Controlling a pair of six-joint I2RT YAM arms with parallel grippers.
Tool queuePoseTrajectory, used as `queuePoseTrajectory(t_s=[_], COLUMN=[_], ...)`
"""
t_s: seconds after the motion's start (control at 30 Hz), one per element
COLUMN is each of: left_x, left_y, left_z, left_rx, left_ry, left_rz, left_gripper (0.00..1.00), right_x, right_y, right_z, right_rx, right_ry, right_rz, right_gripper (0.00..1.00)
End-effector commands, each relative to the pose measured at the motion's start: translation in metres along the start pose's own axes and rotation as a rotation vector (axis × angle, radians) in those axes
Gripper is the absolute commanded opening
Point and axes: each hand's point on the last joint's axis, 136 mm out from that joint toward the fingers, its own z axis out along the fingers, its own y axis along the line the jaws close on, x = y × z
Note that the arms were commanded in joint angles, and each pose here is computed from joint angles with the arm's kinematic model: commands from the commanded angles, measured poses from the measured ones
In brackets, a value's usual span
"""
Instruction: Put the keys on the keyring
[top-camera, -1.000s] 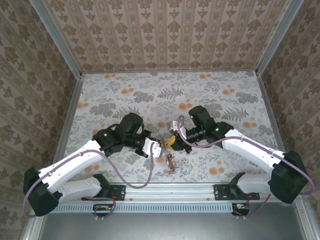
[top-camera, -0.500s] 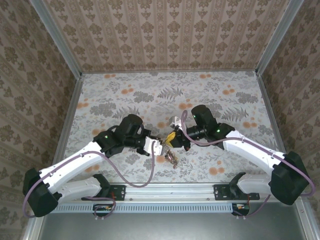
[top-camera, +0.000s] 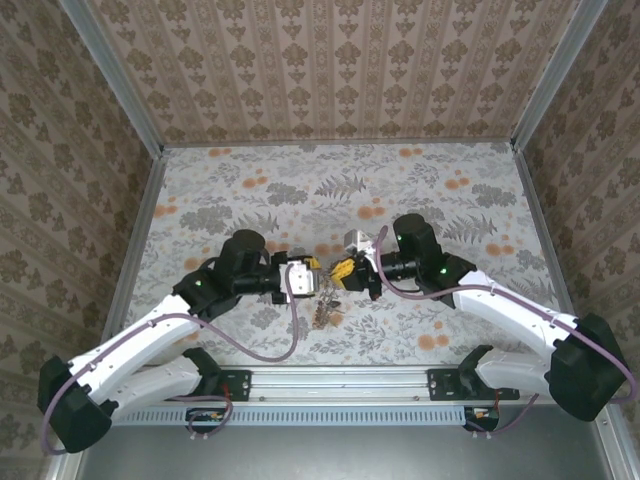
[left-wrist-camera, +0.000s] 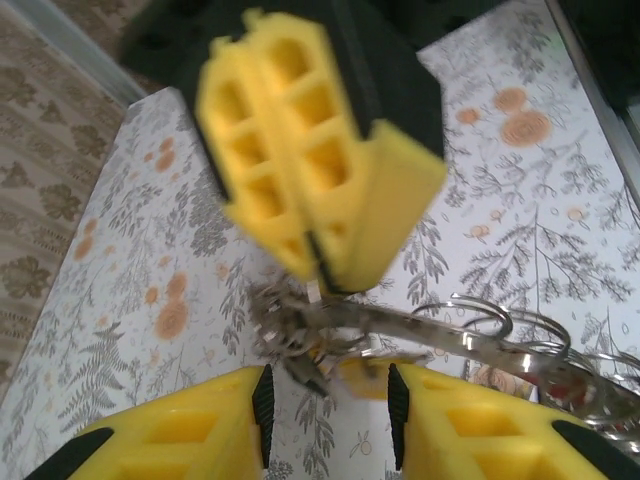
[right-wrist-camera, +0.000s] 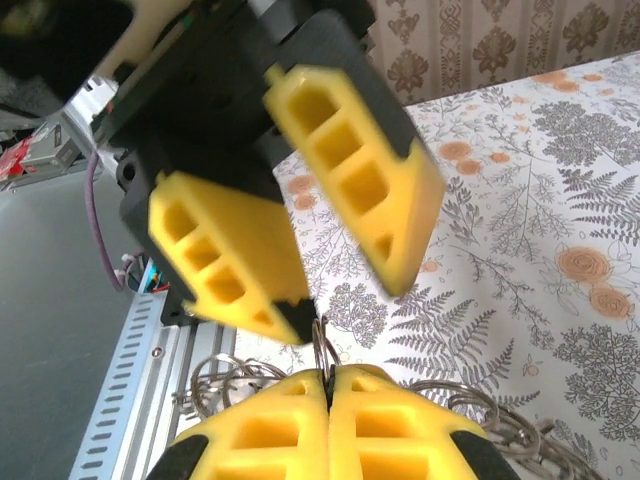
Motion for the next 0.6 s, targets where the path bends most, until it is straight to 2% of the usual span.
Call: queuePoseTrajectory(t_s=[0.0,0.13,0.3,0.47,0.57], left_x=[-0.010,-0.015,-0.004,-0.014,-0.013], left_y=[0.013,0.010,-0.001,-0.005,-0.010], left_z=[-0.012,-0.017,-0.009,-0.005,-0.002], left_rx=[-0.032,-0.007,0.054,0.100,0.134], left_ry=[-0.050,-0.085,-0.048,-0.109,-0.101], left_rz=[-0.125,-0.155,-0.191,-0.214,-0.224], left_gripper=[0.38,0.40,0.40,0.40,0.40], right_x=[-0.018,-0.016,-0.016,-0.016,-0.013], right_y=[0.000,-0.001,-0.006,-0.010,-0.013], right_z=[-0.007,-0.007,-0.003,-0.002,0.000], right_rx=[0.030,0.038,0.048,0.068,0.080], right_ry=[-0.073,-0.079,-0.105,-0.115,-0.119], right_rz=[-0.074,-0.084,-0.091,-0.110,-0.116], right_gripper=[0.00,0.00,0.00,0.00,0.00])
